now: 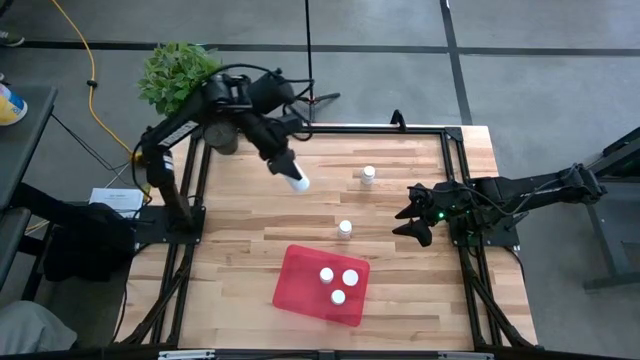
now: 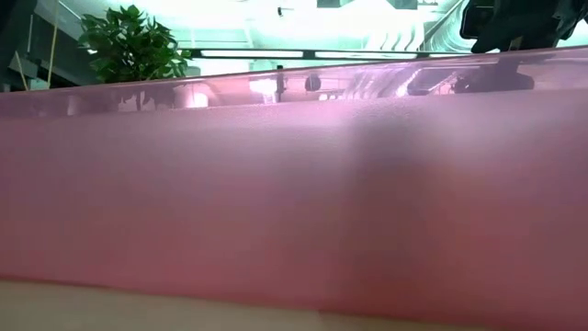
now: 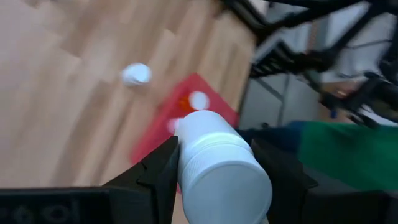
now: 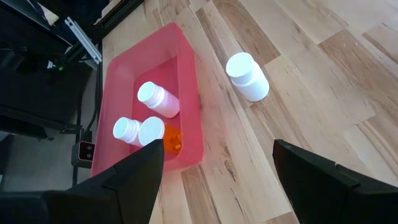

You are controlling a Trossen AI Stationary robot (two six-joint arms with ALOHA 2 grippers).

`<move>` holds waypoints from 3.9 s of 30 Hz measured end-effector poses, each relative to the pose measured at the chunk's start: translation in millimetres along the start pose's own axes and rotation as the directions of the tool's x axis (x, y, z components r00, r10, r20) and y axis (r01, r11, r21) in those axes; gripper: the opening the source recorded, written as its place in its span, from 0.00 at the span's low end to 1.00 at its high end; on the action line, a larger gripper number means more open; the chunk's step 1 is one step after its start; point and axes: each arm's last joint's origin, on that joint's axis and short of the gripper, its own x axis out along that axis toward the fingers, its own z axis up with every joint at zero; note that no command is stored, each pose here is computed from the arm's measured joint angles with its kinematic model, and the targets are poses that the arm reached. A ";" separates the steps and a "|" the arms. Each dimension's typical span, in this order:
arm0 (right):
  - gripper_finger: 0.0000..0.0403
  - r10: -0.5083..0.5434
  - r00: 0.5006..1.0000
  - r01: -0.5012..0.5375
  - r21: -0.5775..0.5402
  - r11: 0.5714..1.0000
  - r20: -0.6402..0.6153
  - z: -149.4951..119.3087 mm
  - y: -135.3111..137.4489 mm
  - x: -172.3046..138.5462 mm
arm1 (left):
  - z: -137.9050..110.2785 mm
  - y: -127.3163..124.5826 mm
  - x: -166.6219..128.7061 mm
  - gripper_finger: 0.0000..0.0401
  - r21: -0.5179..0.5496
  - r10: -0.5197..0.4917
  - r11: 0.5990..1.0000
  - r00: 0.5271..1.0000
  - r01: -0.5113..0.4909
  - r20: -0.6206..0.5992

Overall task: Pick and place pill bottles into a basket
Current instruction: Put the white medicine bottle into the red container

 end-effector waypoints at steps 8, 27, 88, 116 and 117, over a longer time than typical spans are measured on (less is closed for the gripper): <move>0.72 0.000 1.000 0.000 0.003 1.000 0.000 0.0 0.0 0.0 | -29.9 -37.9 -6.0 0.52 0.016 -0.087 0.996 0.995 0.087 -0.046; 0.72 -0.007 1.000 0.006 0.036 0.999 0.014 0.8 0.1 0.1 | -84.4 -121.5 79.4 0.52 0.234 0.071 0.972 0.986 -0.033 -0.153; 0.72 0.068 0.996 -0.069 -0.007 0.998 -0.053 -4.7 6.5 0.1 | -152.8 -104.5 348.9 0.53 0.223 0.505 0.858 0.838 -0.462 -0.209; 0.72 0.046 0.998 -0.047 -0.035 0.998 -0.033 -18.6 20.5 -0.9 | -156.1 -89.3 369.9 0.54 0.186 0.492 0.867 0.855 -0.463 -0.163; 0.72 0.044 0.999 -0.045 -0.036 0.998 -0.032 -18.7 20.7 -0.9 | -156.0 -89.4 369.9 0.54 0.186 0.491 0.867 0.856 -0.462 -0.163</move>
